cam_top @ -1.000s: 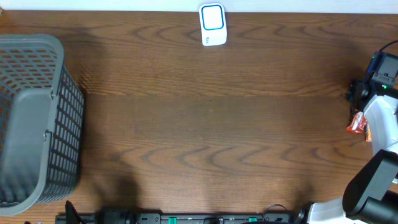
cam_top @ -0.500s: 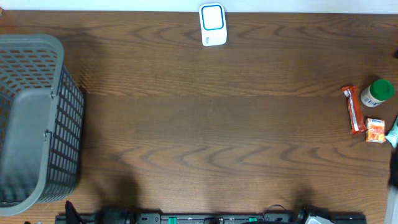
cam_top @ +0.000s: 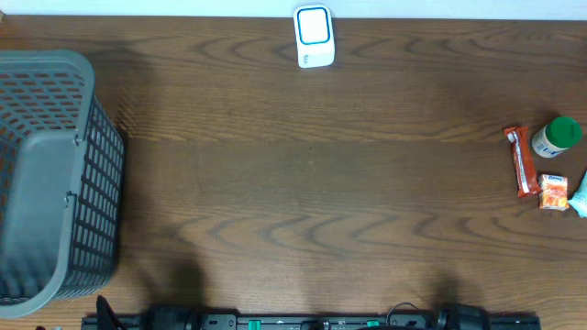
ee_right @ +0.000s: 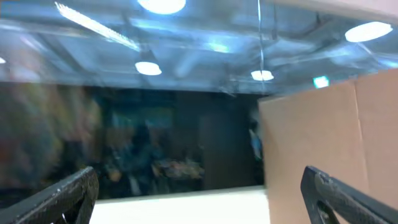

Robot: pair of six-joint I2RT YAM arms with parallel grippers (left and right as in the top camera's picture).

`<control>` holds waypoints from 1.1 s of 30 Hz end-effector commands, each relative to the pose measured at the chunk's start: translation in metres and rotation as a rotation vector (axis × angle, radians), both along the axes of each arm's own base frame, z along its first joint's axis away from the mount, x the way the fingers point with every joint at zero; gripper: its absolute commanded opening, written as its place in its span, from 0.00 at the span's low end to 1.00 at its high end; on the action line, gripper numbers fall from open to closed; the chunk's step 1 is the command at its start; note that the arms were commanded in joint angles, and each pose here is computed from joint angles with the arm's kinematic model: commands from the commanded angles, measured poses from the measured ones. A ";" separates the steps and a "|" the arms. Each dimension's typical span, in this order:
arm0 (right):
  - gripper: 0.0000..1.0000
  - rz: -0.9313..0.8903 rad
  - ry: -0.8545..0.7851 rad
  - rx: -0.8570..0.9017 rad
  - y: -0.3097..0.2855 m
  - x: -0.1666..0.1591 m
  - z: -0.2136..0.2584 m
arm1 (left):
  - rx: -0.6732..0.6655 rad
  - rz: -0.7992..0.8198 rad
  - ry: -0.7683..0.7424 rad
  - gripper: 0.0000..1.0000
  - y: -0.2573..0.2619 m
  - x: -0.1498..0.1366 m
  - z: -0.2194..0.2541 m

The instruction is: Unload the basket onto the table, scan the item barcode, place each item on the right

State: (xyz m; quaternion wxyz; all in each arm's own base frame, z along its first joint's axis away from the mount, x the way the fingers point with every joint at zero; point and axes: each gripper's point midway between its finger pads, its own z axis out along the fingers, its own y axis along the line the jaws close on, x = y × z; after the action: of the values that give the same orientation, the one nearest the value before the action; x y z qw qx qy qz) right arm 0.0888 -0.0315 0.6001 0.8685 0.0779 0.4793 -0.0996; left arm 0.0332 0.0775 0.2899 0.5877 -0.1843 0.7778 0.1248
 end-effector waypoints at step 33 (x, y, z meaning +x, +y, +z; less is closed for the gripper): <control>0.99 0.093 -0.077 0.141 -0.007 -0.116 -0.095 | 0.000 0.009 -0.004 0.85 0.001 0.000 0.001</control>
State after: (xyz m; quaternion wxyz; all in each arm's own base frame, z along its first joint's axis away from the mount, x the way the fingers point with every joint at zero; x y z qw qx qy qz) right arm -0.0315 -0.0264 0.5130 0.8924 0.0900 0.4422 -0.0073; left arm 0.0332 0.0775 0.2899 0.5877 -0.1843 0.7778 0.1248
